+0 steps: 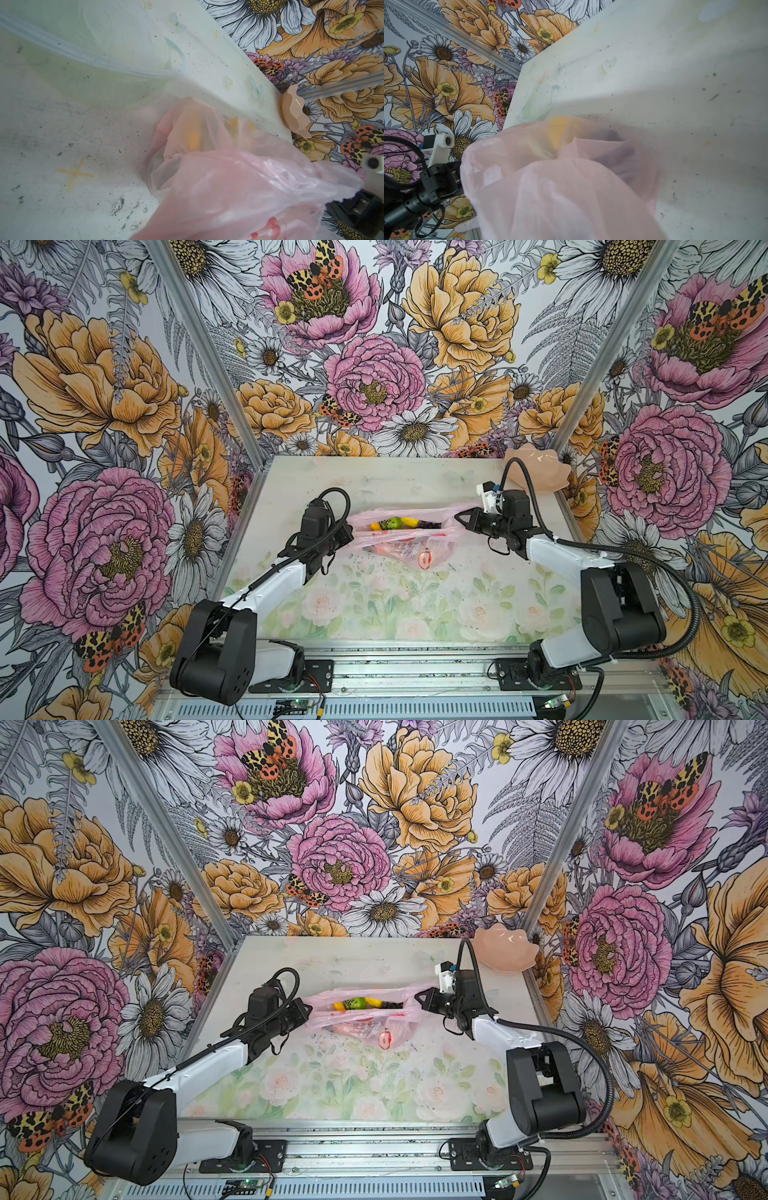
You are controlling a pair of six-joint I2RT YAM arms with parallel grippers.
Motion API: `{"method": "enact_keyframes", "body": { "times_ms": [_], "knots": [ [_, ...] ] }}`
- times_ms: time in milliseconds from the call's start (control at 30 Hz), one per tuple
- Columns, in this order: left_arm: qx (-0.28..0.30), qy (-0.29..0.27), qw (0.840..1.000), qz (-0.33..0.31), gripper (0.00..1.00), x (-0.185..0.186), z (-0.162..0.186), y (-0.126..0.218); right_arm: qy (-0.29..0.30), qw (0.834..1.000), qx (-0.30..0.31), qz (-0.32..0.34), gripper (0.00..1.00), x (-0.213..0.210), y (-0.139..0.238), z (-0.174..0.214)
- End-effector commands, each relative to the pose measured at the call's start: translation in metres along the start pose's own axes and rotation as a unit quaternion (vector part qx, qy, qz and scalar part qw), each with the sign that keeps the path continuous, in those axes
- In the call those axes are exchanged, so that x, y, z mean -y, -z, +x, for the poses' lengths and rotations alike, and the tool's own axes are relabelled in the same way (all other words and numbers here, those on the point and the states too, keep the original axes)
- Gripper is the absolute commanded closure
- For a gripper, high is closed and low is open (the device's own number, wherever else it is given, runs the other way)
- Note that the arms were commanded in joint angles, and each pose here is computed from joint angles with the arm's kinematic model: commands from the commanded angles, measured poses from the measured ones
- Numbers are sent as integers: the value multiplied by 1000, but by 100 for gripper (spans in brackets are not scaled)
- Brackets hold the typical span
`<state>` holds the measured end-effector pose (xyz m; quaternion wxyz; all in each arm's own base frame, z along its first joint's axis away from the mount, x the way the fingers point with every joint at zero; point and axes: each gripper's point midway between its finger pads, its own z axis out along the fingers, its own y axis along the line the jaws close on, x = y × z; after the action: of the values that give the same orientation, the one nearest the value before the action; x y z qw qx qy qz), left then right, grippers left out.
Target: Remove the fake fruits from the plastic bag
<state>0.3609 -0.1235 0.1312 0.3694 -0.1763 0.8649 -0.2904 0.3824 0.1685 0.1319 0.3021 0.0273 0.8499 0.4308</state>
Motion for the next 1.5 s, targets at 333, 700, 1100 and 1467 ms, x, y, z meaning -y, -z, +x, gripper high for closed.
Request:
{"method": "enact_keyframes", "body": {
  "times_ms": [333, 700, 1100, 1467],
  "knots": [
    [-16, -166, 981, -102, 54, 34, 8, 0, 42, 994, -10, -105, 100, -63, -17, -2],
    [1, -294, 919, -264, 27, 50, -10, 14, 43, 996, -4, -73, 100, -53, -15, -4],
    [-67, -269, 917, -286, 70, 20, -18, -54, 35, 998, 6, -61, 100, -39, -2, -13],
    [-9, -34, 998, -54, 100, -19, -35, -32, -12, 997, 14, -71, 100, -5, -18, -44]
  ]
}}
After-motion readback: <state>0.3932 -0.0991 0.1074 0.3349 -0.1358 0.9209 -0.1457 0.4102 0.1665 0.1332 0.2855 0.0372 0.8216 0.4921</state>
